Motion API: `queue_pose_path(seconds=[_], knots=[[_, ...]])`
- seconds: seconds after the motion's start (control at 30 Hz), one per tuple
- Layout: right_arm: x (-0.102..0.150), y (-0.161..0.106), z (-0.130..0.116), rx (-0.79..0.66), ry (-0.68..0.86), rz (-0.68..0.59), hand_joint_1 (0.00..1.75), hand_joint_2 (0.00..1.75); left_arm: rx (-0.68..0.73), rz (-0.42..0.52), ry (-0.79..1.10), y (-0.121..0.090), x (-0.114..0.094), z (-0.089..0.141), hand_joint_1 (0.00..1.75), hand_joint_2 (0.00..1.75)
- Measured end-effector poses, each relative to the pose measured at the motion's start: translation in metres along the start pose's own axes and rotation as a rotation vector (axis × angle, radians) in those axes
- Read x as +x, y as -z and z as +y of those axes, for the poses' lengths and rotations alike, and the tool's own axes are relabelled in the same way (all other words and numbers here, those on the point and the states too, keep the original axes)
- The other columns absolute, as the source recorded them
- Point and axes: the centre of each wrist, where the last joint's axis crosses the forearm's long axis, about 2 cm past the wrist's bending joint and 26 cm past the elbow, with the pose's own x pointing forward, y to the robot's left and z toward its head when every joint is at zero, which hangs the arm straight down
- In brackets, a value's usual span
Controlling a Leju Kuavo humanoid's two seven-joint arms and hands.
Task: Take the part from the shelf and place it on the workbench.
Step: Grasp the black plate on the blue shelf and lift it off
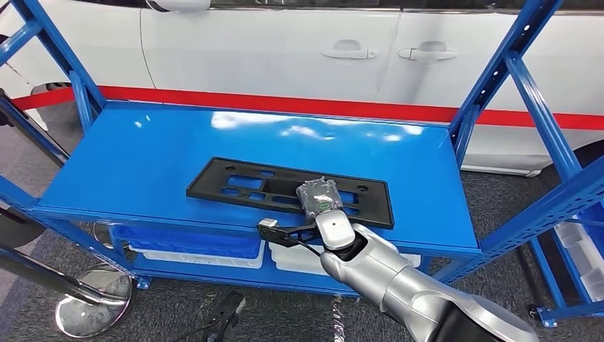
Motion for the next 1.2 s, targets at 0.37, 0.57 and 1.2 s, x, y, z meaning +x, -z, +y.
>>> queue_pose_path(seconds=[0.37,0.57,1.2], knots=[[-0.003,-0.015,0.011,-0.330,0.385,-0.121,1.75,1.75,0.021,-0.093,0.020,-0.007,-0.022,-0.005,0.00,1.75],[0.004,-0.056,0.022,-0.518,0.633,-0.139,1.75,1.75,0.003,-0.065,0.014,-0.016,-0.050,-0.007,0.00,1.75],[-0.028,-0.141,-0.011,-0.921,0.817,-0.203,1.75,1.75,0.048,-0.077,0.026,-0.017,-0.061,-0.002,0.00,1.75]])
